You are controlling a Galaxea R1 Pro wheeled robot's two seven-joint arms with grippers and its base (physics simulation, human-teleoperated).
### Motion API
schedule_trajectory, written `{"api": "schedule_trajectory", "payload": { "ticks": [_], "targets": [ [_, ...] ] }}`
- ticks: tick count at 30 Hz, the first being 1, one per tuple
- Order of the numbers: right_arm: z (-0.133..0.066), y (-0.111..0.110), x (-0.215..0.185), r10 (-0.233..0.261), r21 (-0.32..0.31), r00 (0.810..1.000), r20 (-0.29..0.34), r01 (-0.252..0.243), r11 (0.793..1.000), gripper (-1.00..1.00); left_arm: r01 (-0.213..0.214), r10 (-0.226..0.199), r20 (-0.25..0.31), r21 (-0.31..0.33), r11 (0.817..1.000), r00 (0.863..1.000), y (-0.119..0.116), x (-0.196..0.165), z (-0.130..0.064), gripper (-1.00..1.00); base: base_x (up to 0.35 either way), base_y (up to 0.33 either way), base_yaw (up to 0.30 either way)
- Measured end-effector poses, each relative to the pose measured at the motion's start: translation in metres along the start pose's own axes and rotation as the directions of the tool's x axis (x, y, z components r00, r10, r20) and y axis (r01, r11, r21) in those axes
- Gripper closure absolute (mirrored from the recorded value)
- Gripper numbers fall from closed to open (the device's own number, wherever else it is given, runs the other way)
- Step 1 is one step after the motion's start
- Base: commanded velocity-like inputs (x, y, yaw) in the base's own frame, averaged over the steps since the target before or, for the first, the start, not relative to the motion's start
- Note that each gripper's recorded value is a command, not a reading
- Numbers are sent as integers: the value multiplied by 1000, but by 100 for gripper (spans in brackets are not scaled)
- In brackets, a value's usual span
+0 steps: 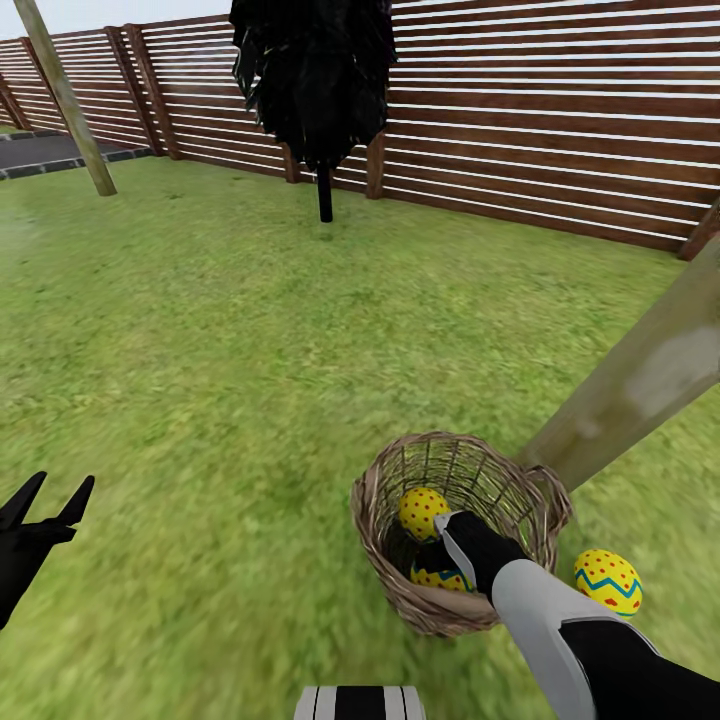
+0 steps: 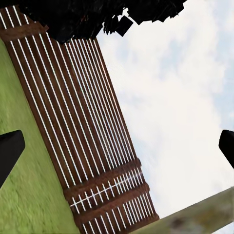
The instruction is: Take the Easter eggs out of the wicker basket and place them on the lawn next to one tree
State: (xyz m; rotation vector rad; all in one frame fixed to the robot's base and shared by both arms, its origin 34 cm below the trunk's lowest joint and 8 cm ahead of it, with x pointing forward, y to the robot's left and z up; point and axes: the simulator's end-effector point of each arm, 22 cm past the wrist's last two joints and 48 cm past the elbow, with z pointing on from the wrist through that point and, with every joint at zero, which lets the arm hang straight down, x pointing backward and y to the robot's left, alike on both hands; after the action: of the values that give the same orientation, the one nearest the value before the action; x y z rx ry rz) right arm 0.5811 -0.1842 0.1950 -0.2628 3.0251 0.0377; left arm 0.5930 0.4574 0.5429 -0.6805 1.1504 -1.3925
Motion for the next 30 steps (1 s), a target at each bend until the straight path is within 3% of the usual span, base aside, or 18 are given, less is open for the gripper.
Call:
{"api": "schedule_trajectory", "payload": {
  "ticks": [30],
  "targets": [
    [-20,-1,-10,-4,7,999,33,3,1000,100,-12,12,6,44,999,1000,-23,-5,6,-100,0,0,0]
  ]
}}
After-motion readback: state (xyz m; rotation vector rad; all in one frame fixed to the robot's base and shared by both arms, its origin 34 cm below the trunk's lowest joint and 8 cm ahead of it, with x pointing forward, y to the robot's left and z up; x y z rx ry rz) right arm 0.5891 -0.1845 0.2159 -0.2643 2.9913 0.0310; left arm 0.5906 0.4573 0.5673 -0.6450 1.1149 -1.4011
